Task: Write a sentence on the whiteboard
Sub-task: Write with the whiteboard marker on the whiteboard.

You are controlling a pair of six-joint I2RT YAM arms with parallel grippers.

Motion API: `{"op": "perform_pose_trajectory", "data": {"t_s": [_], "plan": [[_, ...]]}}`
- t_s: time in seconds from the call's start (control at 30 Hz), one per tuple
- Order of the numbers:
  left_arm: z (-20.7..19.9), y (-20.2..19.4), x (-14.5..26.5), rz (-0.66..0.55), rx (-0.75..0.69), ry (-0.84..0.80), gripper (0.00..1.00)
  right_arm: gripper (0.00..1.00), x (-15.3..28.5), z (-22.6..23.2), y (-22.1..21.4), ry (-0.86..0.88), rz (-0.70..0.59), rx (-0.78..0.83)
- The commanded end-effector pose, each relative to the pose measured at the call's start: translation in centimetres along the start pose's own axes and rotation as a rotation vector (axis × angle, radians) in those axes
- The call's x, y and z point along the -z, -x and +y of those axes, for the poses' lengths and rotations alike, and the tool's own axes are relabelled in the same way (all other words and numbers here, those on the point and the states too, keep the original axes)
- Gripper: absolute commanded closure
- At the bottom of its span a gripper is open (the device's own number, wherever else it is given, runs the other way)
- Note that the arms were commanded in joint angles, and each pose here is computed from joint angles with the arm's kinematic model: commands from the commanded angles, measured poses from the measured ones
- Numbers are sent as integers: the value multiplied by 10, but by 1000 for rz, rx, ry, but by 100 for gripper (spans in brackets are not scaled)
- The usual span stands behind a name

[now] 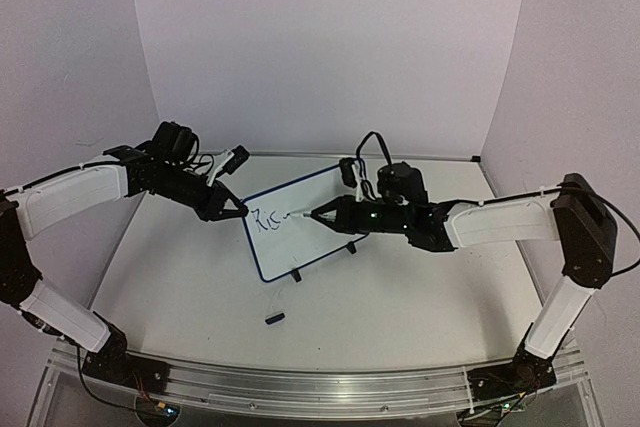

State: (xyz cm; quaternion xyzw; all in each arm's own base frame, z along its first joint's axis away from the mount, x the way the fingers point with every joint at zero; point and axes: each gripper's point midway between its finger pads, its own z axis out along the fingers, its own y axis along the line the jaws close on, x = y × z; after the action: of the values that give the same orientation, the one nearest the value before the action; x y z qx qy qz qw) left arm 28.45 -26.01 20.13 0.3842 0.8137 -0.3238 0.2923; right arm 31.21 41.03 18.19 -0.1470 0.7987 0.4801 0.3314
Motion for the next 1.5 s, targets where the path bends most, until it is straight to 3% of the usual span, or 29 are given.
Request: {"op": "perform_pose_trajectory", "data": {"t_s": [0.0, 0.57, 1.47], "plan": [[-7, 1, 3, 2, -12, -15, 100, 100, 12, 18, 37, 27, -106, 44], [-7, 0, 2, 7, -8, -15, 100, 100, -5, 22, 28, 92, -49, 37], [-6, -1, 0, 10, -6, -20, 100, 100, -6, -9, -8, 23, 16, -18]]}}
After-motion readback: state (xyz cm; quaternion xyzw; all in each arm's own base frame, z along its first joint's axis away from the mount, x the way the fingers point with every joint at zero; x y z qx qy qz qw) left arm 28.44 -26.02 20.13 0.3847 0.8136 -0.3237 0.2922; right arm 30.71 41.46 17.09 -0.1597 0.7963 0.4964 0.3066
